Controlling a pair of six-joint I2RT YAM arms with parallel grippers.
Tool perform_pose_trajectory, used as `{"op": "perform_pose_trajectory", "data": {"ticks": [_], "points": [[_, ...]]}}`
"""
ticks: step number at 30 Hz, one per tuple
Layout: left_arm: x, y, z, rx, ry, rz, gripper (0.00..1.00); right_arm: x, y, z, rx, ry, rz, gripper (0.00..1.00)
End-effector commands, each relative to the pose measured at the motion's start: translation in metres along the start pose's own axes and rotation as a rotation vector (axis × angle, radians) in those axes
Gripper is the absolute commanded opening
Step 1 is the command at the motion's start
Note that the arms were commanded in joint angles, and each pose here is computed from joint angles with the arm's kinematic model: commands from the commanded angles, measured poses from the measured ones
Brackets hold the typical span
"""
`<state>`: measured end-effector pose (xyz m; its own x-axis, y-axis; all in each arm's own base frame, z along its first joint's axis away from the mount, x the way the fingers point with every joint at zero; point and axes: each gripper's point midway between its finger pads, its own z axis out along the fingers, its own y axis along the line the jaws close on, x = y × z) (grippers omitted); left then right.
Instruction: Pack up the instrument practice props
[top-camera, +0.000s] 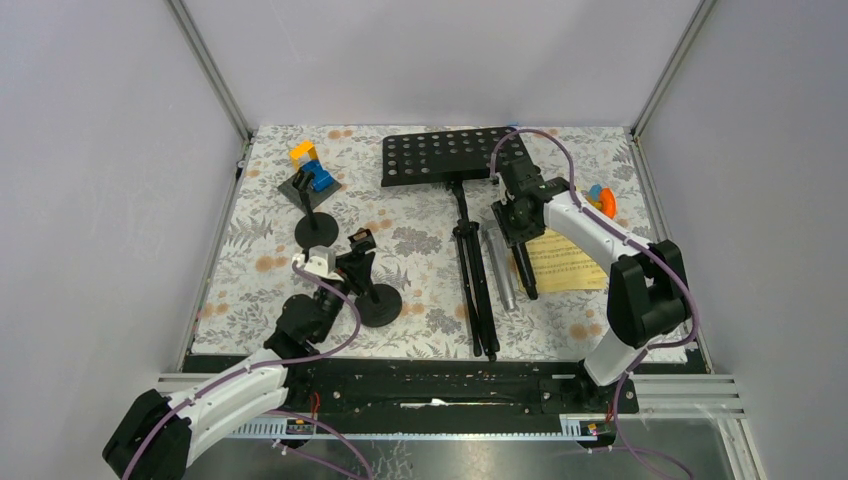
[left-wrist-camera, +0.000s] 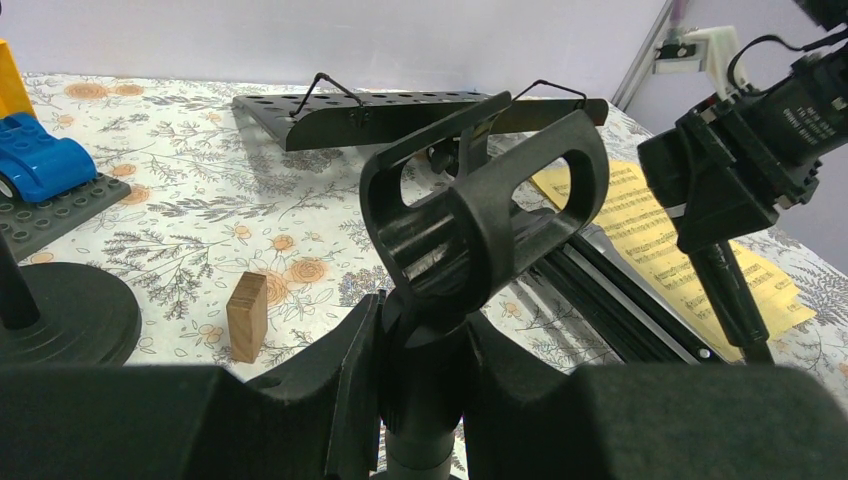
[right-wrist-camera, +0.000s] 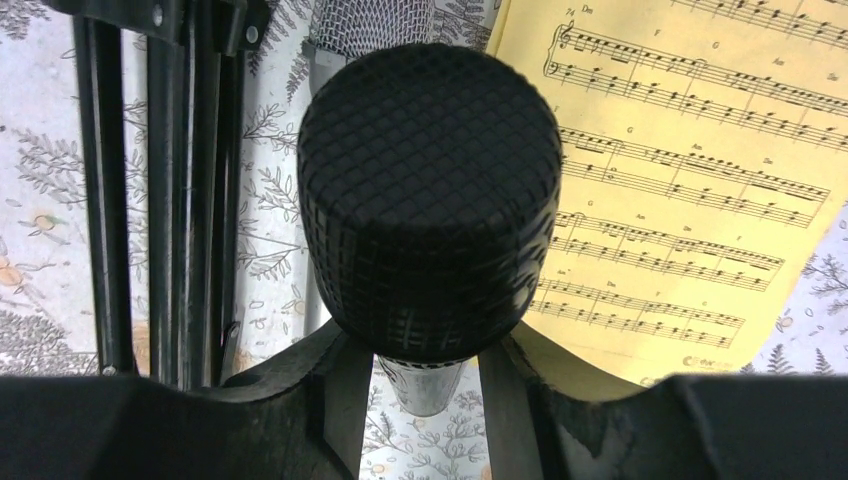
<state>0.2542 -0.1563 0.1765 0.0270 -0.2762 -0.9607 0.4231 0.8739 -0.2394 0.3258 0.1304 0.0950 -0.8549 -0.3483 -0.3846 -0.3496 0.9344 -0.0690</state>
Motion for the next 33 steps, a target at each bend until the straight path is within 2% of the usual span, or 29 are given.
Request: {"op": "perform_pose_trajectory", "data": {"ticks": [1,7,11,21,29,33], "points": [[-0.044,-0.015,0.011,0.035,-0.123,-0.057,0.00,-0.003,-0.003,0.019,0.026,-0.033,0.019,0.16],[-0.047,-0.015,0.012,0.032,-0.127,-0.060,0.00,-0.012,-0.015,0.038,0.103,-0.112,0.068,0.19],[-0.047,-0.015,0.012,0.029,-0.126,-0.058,0.00,-0.014,-0.013,0.047,0.093,-0.118,0.088,0.33],[-0.047,-0.020,0.014,0.052,-0.114,-0.061,0.00,-0.009,-0.020,0.054,0.130,-0.096,0.118,0.52],[-0.049,-0.028,0.017,0.094,-0.123,-0.066,0.00,-0.007,-0.019,0.050,0.115,-0.086,0.125,0.58],[-0.059,-0.037,0.021,0.133,-0.149,-0.043,0.00,-0.017,-0.020,0.025,0.111,-0.155,0.150,0.58]]}}
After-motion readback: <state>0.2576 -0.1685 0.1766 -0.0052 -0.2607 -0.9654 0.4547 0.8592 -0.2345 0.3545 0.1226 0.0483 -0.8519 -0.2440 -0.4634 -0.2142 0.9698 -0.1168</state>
